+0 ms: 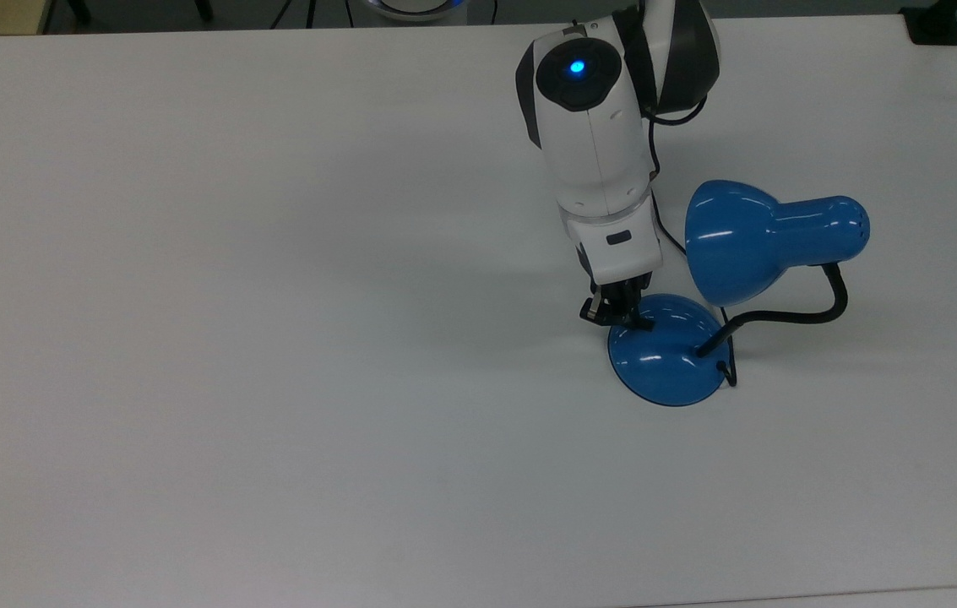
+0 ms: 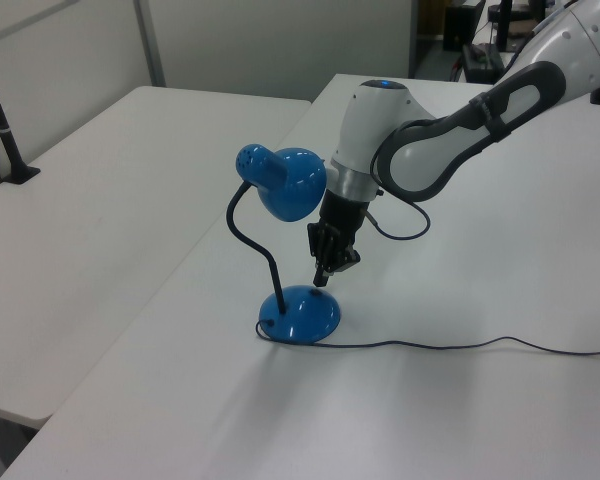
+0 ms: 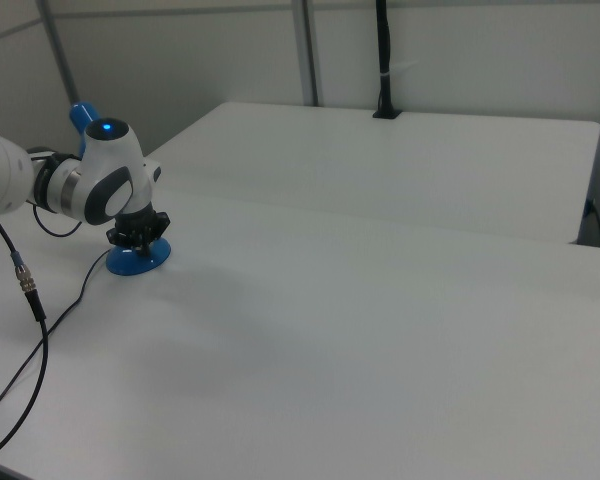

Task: Turn on the lamp
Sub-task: 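Press down on the switch on the lamp base with the closed gripper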

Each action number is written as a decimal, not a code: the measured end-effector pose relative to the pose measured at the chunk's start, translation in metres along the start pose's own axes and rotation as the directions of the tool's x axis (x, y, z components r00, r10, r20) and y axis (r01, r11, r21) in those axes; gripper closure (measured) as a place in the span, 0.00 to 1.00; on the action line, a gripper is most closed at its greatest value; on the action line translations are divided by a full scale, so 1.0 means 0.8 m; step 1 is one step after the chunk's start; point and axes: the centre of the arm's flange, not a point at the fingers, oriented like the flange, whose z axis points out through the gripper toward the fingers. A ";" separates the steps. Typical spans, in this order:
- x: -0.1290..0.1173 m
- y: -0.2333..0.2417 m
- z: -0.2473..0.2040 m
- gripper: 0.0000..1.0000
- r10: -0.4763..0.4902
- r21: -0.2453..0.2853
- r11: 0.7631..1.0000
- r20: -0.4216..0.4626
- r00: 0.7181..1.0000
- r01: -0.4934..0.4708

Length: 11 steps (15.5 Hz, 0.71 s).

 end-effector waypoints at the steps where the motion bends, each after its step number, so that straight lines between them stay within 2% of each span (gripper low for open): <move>1: 0.000 0.000 0.001 0.99 0.000 0.000 1.000 0.001 1.000 0.000; 11: 0.022 -0.010 -0.007 0.99 -0.025 -0.007 1.000 -0.022 0.999 0.025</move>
